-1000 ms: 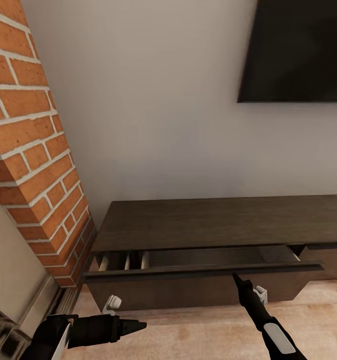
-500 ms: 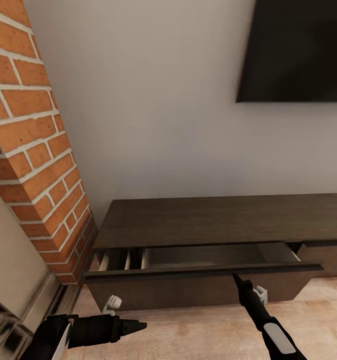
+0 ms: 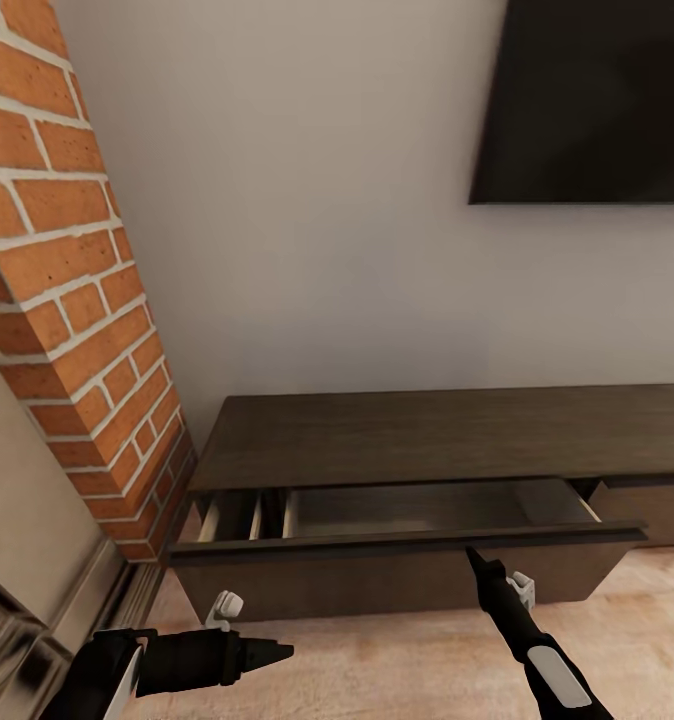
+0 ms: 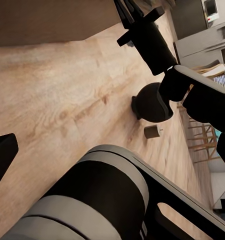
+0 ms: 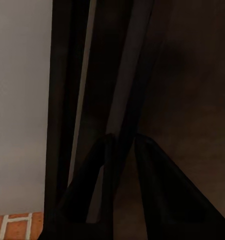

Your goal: Place each of the two pumpkins and all three candles from the living room inside a cabinet in the living room (use any cabinet), then make sure every cabinet is closed, and position the cauldron so it is next to a table in the living room.

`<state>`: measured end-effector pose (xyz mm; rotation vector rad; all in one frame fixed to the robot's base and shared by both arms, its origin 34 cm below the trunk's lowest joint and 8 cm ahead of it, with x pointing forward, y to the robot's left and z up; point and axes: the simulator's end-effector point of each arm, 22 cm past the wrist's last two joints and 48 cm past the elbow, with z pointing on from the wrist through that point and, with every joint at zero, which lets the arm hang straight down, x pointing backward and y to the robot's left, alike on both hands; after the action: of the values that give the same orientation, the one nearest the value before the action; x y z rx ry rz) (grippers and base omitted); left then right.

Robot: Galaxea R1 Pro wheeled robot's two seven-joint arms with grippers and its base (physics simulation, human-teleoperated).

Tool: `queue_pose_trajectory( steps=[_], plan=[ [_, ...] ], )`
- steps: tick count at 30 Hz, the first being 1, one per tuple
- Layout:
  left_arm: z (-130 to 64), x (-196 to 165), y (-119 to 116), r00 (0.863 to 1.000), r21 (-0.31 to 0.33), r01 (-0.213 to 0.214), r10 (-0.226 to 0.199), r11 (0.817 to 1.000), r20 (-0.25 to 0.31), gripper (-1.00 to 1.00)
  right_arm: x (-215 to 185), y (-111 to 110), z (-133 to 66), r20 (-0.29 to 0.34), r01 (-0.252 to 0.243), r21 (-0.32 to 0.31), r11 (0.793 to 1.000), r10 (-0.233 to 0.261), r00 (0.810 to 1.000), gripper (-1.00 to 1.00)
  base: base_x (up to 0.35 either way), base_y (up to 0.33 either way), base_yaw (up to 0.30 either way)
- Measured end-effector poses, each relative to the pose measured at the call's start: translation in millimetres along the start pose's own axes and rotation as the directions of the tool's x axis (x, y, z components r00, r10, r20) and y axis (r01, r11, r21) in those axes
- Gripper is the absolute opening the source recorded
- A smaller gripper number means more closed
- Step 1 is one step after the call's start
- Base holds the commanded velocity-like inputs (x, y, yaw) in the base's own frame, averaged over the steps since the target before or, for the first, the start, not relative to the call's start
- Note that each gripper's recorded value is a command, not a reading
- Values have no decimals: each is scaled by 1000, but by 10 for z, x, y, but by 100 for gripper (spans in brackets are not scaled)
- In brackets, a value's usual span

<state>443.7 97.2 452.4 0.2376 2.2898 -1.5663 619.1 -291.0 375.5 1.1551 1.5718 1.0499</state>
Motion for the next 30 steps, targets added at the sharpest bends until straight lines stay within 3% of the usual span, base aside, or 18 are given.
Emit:
queue_pose_trajectory(
  steps=[30],
  plan=[
    [0, -2, 5, 1000, -3, -6, 6, 1000, 1, 100, -9, -1, -1, 2, 0, 1, 1000, 0, 1000, -100, -68, 0, 0]
  ],
)
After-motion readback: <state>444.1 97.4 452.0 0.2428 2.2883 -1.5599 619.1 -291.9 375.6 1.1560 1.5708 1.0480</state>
